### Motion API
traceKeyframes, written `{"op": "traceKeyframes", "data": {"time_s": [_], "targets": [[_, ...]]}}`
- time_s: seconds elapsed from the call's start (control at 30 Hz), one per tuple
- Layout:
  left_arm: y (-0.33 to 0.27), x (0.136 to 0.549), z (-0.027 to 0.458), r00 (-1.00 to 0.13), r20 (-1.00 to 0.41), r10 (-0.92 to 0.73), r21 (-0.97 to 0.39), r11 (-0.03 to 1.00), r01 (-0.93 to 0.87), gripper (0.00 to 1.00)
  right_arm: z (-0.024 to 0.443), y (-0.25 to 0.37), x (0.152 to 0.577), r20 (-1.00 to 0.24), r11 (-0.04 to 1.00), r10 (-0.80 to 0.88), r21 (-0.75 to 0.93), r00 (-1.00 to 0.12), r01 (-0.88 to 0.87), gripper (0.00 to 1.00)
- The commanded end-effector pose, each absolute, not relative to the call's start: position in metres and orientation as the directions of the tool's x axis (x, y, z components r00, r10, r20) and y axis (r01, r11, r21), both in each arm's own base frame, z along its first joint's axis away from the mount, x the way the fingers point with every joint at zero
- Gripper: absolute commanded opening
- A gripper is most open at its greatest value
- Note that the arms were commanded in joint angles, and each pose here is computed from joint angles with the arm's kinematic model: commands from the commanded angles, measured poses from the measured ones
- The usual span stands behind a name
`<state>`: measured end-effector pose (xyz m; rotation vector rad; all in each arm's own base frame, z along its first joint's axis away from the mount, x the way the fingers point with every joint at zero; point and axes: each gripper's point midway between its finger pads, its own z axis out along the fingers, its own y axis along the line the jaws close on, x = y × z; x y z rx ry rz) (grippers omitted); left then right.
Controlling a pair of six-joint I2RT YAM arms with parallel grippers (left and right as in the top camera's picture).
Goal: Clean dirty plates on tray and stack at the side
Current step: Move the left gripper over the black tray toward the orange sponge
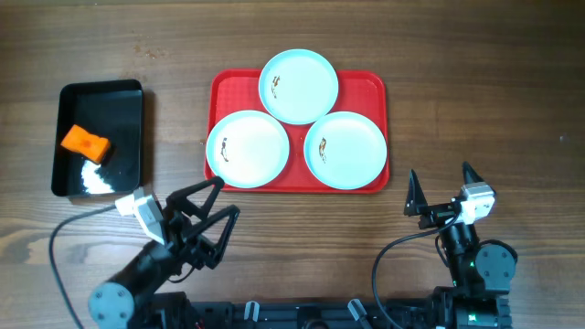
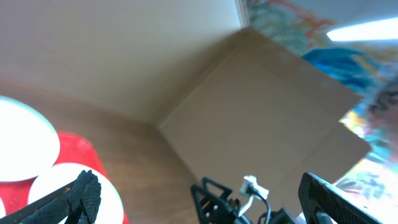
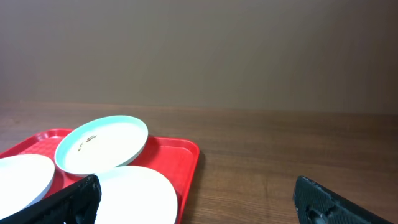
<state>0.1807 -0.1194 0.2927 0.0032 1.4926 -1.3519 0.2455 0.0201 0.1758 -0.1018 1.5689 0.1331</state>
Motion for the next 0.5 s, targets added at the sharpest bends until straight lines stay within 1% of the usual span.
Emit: {"op": "traceKeyframes", "data": {"time_s": [0.0,0.17,0.27,0.33,0.4,0.47], "targets": [[-0.121,0.190,0.299,-0.444,-0.715,-0.541,-0.688,0.430,0.584,0.99,0.176,0.016,0.246,-1.000,0.992,0.002,0.002,0.006,-0.128,0.99],[-0.118,0.210,0.270,-0.616,-0.650,-0.445,-0.742,0.545,0.389,0.99,0.176,0.016,0.246,-1.000,0.992,0.002,0.002,0.006,-0.128,1.00],[-0.098,0.222,0.249,-0.697,-0.517,-0.496,-0.765,0.633,0.117,1.00,0.176,0.016,0.246,-1.000,0.992,0.003,0.002,0.005,-0.128,1.00],[-0.090,0.224,0.248,-0.720,-0.512,-0.467,-0.717,0.694,0.059,0.99,0.176,0.016,0.246,-1.000,0.992,0.002,0.002,0.006,-0.128,1.00],[-0.084,0.226,0.252,-0.734,-0.511,-0.448,-0.681,0.732,0.028,1.00,0.176,0.016,0.246,-1.000,0.992,0.003,0.002,0.005,-0.128,1.00],[-0.082,0.230,0.262,-0.737,-0.522,-0.429,-0.663,0.748,0.034,1.00,0.176,0.016,0.246,-1.000,0.992,0.002,0.001,0.006,-0.128,1.00]]}}
